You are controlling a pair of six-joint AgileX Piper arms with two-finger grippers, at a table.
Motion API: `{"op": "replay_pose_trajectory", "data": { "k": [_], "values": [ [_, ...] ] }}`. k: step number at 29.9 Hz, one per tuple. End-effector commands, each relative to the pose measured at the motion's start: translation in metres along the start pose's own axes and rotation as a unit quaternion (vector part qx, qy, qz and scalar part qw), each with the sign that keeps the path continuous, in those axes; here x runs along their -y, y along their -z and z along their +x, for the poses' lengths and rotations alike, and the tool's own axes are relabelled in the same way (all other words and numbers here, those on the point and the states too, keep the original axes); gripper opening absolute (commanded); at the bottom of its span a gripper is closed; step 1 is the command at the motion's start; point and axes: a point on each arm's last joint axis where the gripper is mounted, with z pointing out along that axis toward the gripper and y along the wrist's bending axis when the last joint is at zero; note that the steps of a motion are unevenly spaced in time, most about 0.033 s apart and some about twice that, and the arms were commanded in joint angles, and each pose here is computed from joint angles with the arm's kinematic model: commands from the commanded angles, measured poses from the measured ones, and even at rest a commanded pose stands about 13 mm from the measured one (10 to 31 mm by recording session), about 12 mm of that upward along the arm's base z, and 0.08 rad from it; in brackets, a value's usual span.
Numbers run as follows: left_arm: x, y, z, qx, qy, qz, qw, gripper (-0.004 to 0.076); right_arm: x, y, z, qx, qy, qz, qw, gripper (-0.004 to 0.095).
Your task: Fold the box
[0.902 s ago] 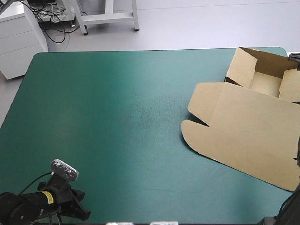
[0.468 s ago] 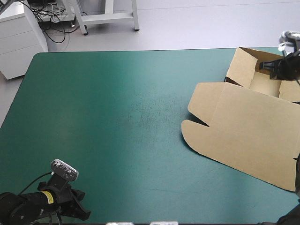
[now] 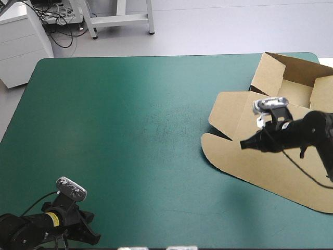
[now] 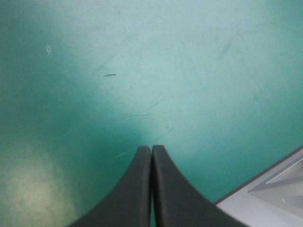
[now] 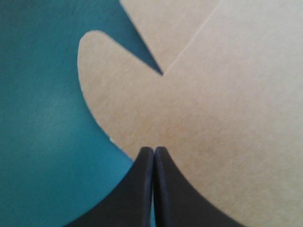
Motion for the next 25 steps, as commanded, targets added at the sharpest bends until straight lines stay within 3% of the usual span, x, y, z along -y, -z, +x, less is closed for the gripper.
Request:
{"op": "replay_pose_trajectory", "data": {
  "k": [1,14,25],
  "values": [
    [0.002,0.005,-0.008,0.027,0.004,0.005,1.0,-0.0032,-0.019,0.006,0.025,0.048,0.032,-0.006,0.998,-0.0021],
    [0.002,0.007,-0.01,0.041,0.003,0.004,0.999,-0.0032,-0.031,0.007,0.127,0.087,0.06,0.005,0.994,-0.0022],
    [0.002,0.007,-0.01,0.041,0.003,0.004,0.999,-0.0032,-0.04,0.028,0.153,0.135,0.086,0.011,0.987,-0.0023]
  ]
}}
